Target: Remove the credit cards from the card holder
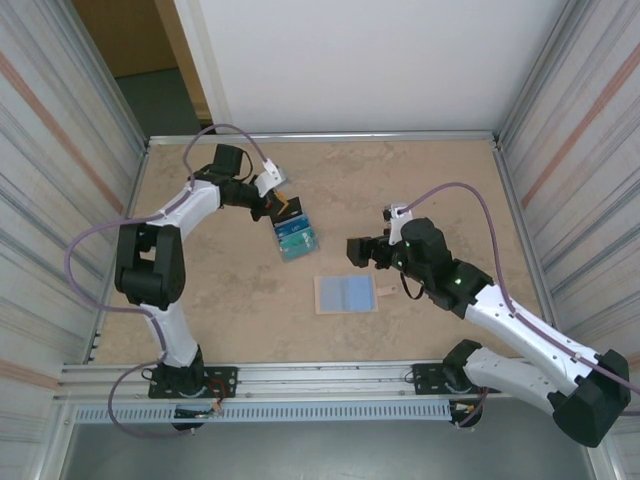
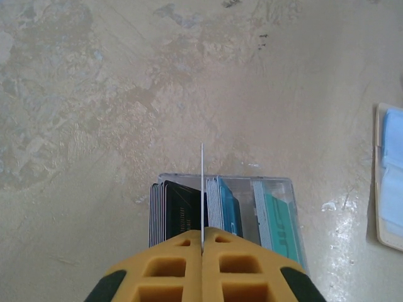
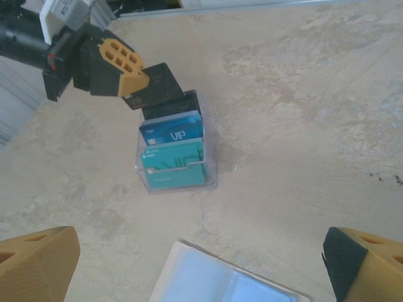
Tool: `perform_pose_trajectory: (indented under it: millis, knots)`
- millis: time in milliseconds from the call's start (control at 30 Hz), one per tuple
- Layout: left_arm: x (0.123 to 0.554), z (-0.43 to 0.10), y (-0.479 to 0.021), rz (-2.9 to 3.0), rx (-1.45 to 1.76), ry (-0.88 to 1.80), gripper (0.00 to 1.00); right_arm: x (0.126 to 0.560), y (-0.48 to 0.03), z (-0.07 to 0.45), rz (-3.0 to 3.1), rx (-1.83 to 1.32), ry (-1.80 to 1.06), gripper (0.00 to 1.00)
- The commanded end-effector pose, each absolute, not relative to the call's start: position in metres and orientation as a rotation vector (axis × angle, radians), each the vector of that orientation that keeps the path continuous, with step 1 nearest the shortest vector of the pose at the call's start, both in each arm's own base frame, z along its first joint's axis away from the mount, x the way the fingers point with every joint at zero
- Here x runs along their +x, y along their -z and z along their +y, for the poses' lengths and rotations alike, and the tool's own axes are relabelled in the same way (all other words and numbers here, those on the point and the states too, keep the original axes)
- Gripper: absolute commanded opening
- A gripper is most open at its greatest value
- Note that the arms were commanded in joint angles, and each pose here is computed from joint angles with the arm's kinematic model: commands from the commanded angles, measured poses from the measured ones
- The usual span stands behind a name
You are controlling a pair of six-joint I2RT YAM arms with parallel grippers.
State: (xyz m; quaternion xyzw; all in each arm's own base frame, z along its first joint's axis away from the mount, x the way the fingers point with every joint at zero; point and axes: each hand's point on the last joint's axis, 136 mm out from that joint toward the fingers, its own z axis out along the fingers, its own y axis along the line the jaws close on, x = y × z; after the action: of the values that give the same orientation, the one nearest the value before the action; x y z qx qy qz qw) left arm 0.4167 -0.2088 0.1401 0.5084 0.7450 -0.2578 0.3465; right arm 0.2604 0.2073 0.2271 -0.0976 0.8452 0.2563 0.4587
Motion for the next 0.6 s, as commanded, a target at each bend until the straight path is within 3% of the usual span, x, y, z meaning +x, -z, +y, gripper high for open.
perform_pose_trajectory:
  millis: [0,567]
  knots:
    - [0.425,-0.205,-0.140,1.922,1.343,0.642,0.00,0.260,-0.226,0.197,2.087,-0.191,-0.604,0.99]
    - [0.433,-0.200,-0.117,1.988,1.379,0.606,0.00,0.259,-0.227,0.190,2.084,-0.169,-0.578,0.99]
